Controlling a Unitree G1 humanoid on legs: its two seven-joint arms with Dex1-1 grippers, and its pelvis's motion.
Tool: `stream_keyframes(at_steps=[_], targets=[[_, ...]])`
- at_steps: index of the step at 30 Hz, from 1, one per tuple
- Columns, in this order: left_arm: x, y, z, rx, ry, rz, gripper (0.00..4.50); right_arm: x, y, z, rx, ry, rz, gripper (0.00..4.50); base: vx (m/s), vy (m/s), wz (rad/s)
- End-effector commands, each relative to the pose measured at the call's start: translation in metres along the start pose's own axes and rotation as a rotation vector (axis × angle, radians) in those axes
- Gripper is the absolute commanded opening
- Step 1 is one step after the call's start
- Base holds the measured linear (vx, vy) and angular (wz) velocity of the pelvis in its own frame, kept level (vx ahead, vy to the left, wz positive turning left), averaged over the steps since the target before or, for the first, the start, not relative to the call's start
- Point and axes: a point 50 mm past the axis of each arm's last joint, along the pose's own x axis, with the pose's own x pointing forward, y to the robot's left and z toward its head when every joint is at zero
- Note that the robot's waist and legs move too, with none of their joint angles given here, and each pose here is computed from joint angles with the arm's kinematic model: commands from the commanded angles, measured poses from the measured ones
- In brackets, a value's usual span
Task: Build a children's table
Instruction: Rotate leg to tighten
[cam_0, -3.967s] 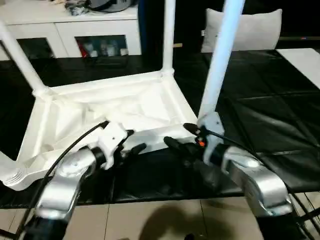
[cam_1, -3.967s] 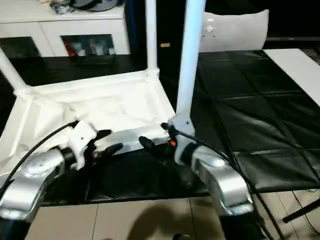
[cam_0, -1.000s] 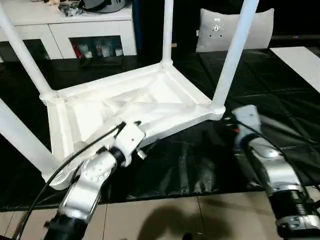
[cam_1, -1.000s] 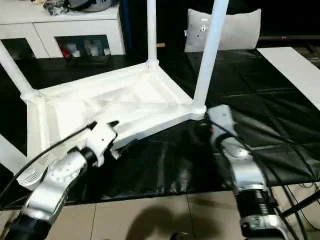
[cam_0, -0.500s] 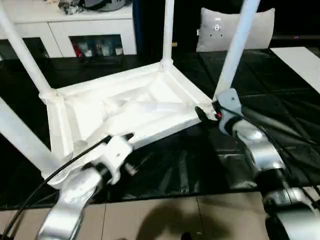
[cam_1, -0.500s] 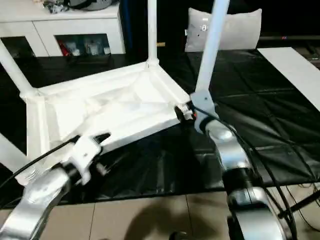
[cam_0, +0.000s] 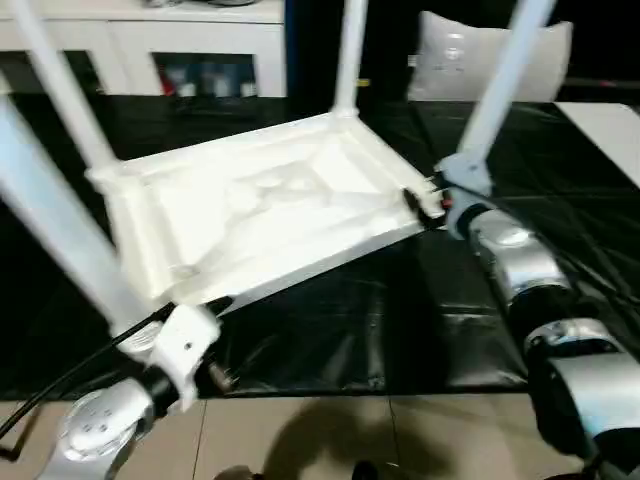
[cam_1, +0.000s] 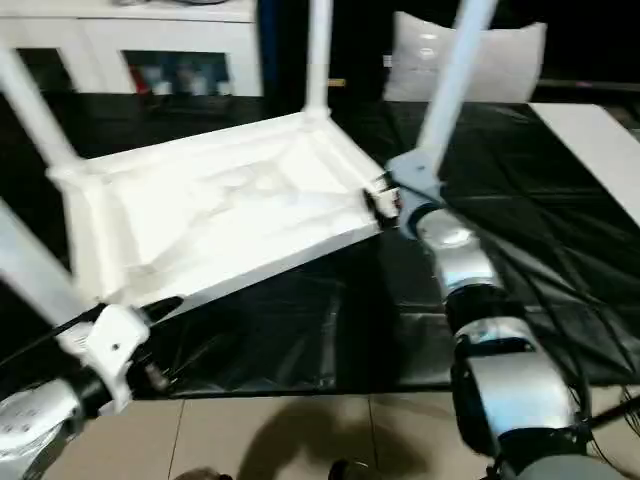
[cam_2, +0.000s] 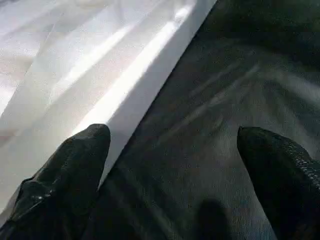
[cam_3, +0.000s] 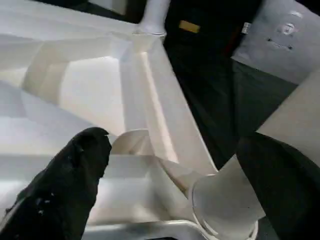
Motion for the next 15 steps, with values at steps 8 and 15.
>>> stream_keyframes(at_steps=[8,15], targets=[[-0.011,0.011,-0.019,0.012,0.07,0.03,4.41,-0.007,-0.016,-0.008,0.036,-0.025,-0.041,4.5,0.0,0.0,0.0],[-0.035,0.023,-0.031,-0.04,0.055,0.056,4.41,-0.015,-0.01,-0.023,0.065,-0.035,-0.016,4.5,0.0,0.0,0.0]])
